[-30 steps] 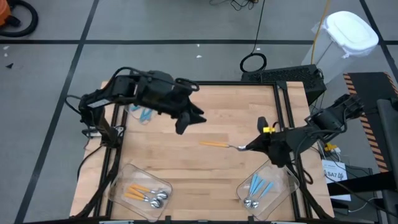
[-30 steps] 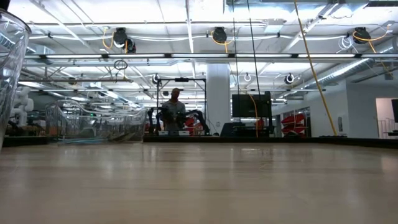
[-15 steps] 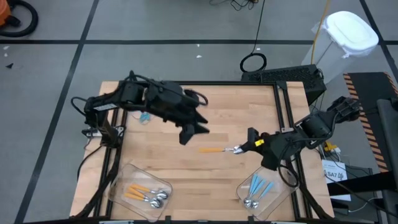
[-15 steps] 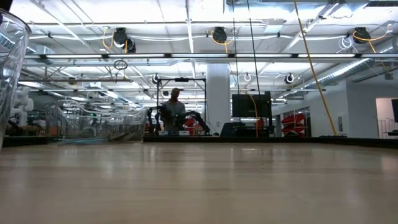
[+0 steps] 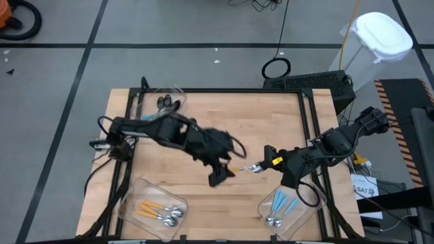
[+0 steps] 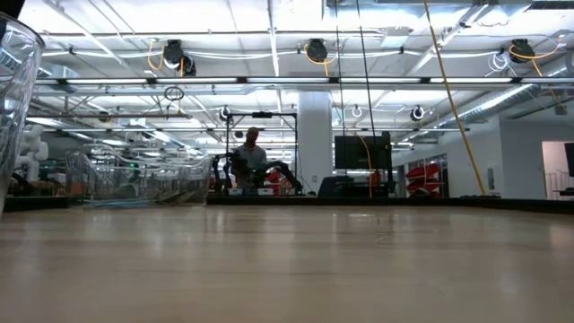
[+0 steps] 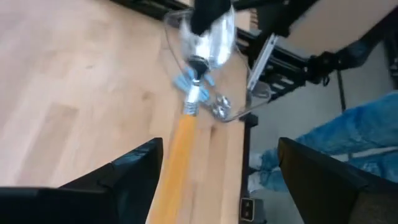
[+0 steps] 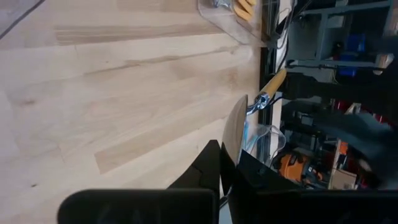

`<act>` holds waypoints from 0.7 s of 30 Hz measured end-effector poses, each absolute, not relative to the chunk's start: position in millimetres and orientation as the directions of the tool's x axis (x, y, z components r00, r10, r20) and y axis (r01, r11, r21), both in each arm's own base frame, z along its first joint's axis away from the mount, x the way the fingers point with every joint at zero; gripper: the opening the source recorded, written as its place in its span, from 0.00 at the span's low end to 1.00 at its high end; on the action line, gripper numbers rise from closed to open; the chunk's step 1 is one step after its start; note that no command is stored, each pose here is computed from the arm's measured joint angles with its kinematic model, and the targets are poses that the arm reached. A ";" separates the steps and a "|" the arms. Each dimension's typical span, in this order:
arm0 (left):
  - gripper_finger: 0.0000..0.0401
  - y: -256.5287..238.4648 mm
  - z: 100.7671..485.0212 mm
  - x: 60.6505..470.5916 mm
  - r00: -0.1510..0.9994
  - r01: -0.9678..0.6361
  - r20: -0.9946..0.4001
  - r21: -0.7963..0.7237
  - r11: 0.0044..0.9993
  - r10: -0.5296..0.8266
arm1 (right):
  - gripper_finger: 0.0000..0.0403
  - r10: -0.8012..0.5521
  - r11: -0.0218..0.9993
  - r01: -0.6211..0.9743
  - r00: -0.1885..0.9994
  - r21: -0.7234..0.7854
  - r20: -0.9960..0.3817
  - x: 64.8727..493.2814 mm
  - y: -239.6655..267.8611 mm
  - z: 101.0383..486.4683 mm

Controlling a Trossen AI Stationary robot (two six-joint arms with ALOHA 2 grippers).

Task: Sort silverware by color (type)
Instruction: Put the yellow spoon into the bottom left transparent bin

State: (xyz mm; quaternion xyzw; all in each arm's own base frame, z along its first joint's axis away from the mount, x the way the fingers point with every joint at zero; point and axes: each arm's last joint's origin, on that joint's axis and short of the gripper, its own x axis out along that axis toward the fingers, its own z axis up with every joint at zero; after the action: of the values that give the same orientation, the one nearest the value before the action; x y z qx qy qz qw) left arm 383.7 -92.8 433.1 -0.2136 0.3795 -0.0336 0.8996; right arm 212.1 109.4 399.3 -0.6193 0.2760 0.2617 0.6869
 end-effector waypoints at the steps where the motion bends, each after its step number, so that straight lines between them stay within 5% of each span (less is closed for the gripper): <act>1: 0.78 -97.5 430.5 385.3 0.705 -0.094 -0.671 -0.409 0.908 -0.229 | 0.00 0.018 0.096 -0.701 0.711 -0.707 -0.703 212.1 109.3 399.4; 14: 0.78 -116.1 384.4 412.9 0.623 -0.194 -0.772 -0.309 0.931 -0.126 | 0.00 0.026 0.092 -0.696 0.716 -0.712 -0.697 212.8 110.0 400.0; 21: 0.60 -117.1 380.6 416.4 0.621 -0.172 -0.773 -0.299 0.939 -0.132 | 0.00 0.026 0.085 -0.696 0.717 -0.713 -0.697 212.8 109.9 400.1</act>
State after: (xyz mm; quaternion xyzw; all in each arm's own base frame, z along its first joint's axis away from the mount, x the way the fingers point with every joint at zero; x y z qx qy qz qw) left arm 416.4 -117.1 380.6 -0.1747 0.4353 0.0115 0.8831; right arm 212.8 109.9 400.1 -0.6231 0.2688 0.2633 0.6857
